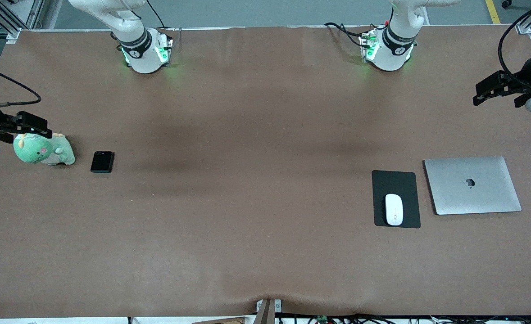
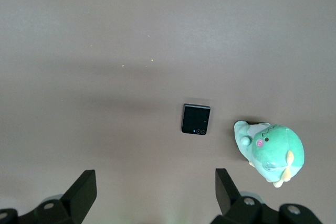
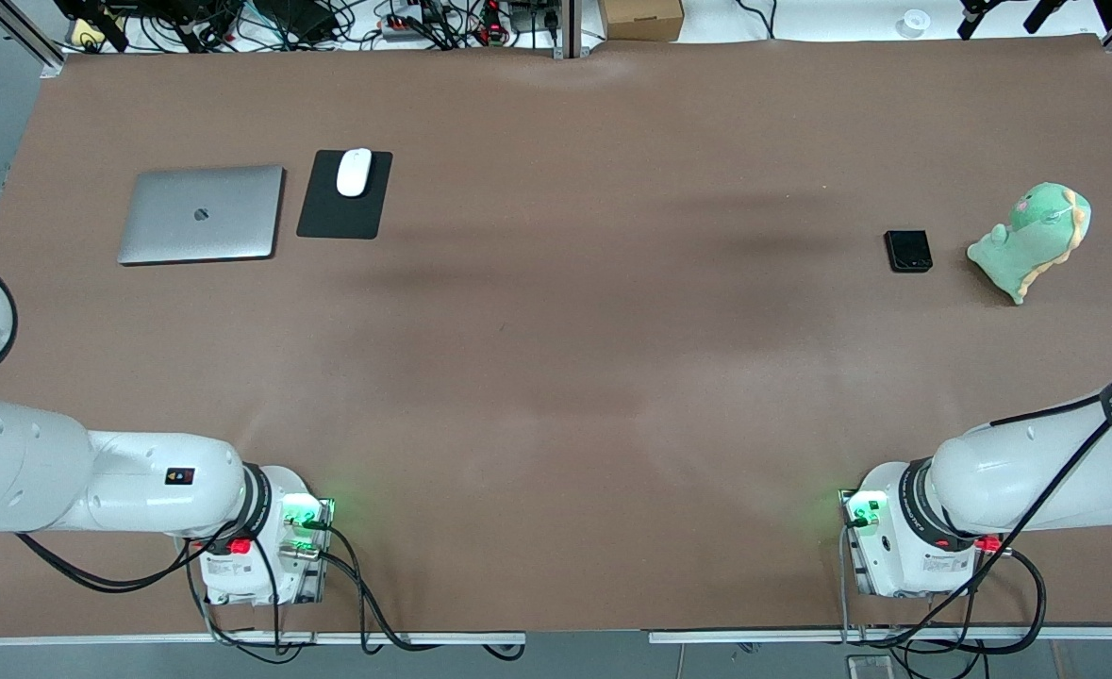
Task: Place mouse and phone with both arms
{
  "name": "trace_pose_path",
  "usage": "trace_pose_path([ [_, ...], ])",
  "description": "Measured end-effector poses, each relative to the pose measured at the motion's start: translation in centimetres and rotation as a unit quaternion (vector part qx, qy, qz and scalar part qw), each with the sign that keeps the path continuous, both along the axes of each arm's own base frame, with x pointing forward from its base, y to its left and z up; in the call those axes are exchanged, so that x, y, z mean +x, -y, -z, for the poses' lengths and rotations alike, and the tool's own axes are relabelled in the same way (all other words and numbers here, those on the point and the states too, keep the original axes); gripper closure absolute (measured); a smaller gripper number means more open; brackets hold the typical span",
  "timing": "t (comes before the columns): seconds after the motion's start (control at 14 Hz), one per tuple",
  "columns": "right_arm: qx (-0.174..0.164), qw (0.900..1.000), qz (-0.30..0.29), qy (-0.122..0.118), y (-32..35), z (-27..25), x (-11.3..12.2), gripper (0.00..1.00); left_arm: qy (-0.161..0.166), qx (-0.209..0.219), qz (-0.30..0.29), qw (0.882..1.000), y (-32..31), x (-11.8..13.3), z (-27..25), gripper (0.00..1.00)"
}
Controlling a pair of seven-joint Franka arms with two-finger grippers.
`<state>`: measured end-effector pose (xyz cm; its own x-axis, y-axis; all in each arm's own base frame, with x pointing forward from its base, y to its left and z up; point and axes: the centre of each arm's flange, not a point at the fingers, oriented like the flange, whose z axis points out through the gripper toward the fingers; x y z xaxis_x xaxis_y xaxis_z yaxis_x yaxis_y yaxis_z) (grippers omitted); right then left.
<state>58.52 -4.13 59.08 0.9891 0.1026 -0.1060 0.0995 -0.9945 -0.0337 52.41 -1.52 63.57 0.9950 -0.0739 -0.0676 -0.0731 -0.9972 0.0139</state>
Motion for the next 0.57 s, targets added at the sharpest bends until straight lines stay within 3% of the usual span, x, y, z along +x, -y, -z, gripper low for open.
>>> trace_pose_path([
  [0.57, 0.009, 1.000, 0.000, 0.013, -2.0, -0.3, -0.3, 0.00, -0.001, 0.016, 0.012, 1.000, 1.0, 0.7, 0.9, 0.00],
])
